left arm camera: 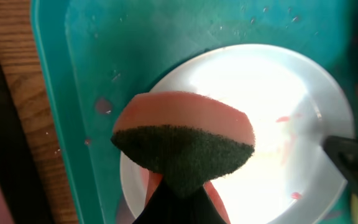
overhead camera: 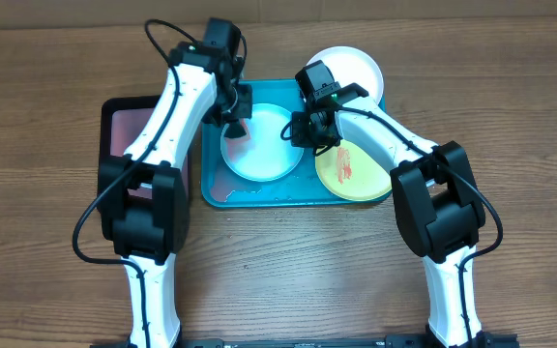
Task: Clean dirty plates on tray and stack at the side
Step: 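Scrub the white plate again with the sponge in the left gripper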
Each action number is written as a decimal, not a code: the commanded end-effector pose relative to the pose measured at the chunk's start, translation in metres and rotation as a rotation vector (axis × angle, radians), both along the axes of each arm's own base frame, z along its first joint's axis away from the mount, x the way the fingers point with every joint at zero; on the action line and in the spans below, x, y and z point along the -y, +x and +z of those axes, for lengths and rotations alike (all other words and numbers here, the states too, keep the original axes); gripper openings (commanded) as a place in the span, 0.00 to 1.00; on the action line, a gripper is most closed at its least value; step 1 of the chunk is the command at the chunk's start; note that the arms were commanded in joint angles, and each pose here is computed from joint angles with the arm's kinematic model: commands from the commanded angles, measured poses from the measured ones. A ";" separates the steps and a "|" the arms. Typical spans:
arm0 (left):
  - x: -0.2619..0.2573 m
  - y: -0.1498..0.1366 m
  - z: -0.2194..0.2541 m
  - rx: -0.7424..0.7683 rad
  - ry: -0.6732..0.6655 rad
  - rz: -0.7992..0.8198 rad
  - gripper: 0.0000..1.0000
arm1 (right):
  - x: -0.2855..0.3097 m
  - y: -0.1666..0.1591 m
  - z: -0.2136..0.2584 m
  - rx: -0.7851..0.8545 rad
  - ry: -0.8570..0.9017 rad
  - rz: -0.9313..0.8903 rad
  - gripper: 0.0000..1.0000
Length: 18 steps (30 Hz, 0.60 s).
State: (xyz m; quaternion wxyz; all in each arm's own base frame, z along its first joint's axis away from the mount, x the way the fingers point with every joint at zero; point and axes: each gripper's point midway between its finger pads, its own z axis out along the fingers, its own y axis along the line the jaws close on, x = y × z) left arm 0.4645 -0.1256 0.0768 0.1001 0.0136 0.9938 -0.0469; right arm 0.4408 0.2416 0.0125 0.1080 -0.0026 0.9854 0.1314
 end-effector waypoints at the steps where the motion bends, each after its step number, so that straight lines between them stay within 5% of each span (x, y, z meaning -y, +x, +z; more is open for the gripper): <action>1: -0.015 -0.004 -0.017 -0.002 0.104 0.011 0.04 | 0.001 0.003 -0.003 -0.001 -0.008 -0.025 0.04; 12: -0.026 0.000 -0.074 0.096 0.181 0.089 0.04 | 0.000 0.003 -0.003 0.001 -0.007 -0.025 0.04; 15: -0.003 -0.019 -0.085 0.023 0.098 -0.041 0.04 | 0.000 0.003 -0.003 0.001 -0.007 -0.025 0.04; 18: 0.041 -0.061 -0.085 -0.129 -0.131 -0.253 0.04 | 0.000 0.003 -0.003 0.001 -0.007 -0.025 0.04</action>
